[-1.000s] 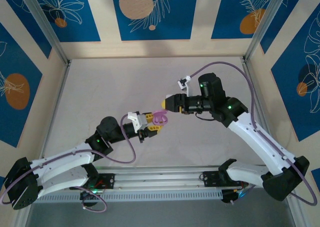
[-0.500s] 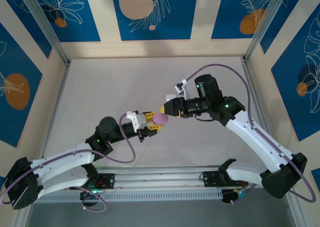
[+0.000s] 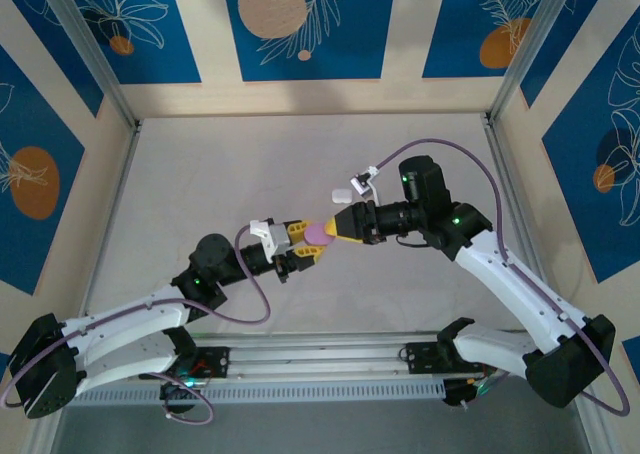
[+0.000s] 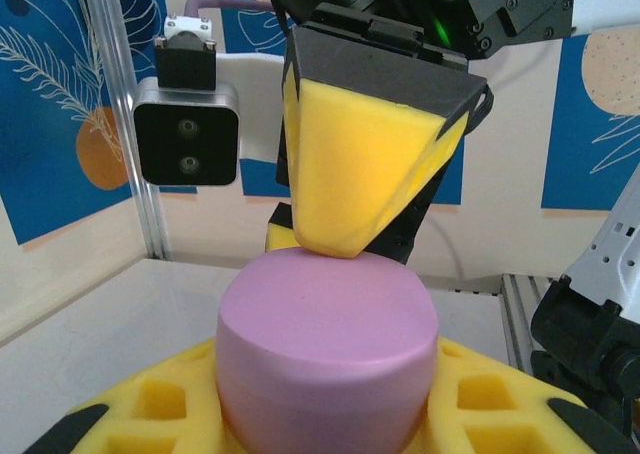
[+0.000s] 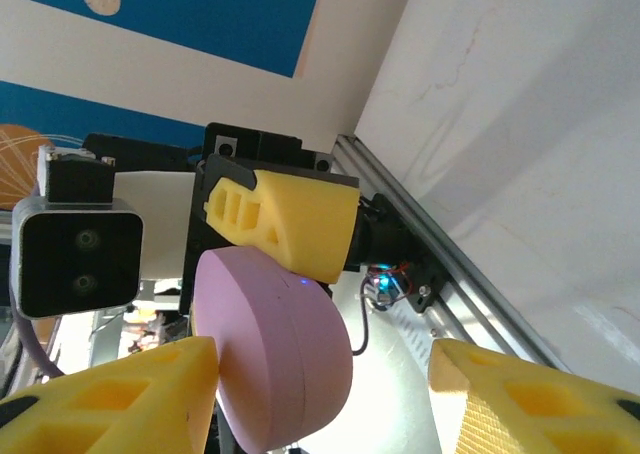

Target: Insert the wireless bluetooth earbuds into the charging case

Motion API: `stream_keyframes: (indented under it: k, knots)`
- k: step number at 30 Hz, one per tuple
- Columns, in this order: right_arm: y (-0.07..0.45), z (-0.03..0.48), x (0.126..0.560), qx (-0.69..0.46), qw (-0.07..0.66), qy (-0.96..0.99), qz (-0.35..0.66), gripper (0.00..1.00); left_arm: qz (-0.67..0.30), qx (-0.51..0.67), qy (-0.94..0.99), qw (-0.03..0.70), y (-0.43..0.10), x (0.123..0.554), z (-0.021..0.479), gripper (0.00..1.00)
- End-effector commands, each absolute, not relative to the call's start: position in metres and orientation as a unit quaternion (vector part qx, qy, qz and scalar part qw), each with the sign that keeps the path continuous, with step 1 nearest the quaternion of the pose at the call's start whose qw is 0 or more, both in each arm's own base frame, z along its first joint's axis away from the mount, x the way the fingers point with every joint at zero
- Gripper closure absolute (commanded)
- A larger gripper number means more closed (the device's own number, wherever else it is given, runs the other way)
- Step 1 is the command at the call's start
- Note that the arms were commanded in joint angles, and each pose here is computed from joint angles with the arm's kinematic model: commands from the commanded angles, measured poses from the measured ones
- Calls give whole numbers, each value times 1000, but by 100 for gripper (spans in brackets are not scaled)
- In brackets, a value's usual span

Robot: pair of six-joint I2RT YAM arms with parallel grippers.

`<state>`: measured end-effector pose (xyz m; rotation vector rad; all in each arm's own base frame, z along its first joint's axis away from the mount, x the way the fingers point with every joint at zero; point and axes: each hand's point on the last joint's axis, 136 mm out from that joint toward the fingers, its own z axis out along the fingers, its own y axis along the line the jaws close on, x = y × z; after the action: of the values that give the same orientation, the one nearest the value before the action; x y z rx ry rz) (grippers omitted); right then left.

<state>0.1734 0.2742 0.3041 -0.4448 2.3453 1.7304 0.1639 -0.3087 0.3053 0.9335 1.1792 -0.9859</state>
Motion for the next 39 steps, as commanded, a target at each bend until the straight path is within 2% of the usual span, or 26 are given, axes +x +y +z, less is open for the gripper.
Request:
stream_keyframes:
  k: [1, 11, 27, 38, 39]
  knots:
    - [278, 308, 165, -160, 68, 775, 608, 42, -436, 393, 492, 642, -307, 162, 322, 67]
    - [283, 313, 157, -178, 51, 760, 623, 43, -437, 392, 492, 643, -308, 162, 324, 67]
    - [288, 313, 158, -171, 40, 760, 626, 55, -442, 398, 492, 636, -310, 160, 325, 67]
    - [292, 310, 160, -172, 29, 758, 628, 55, -440, 396, 497, 634, -311, 163, 323, 64]
    - [292, 310, 160, -173, 28, 758, 629, 57, -438, 395, 499, 635, -311, 164, 322, 64]
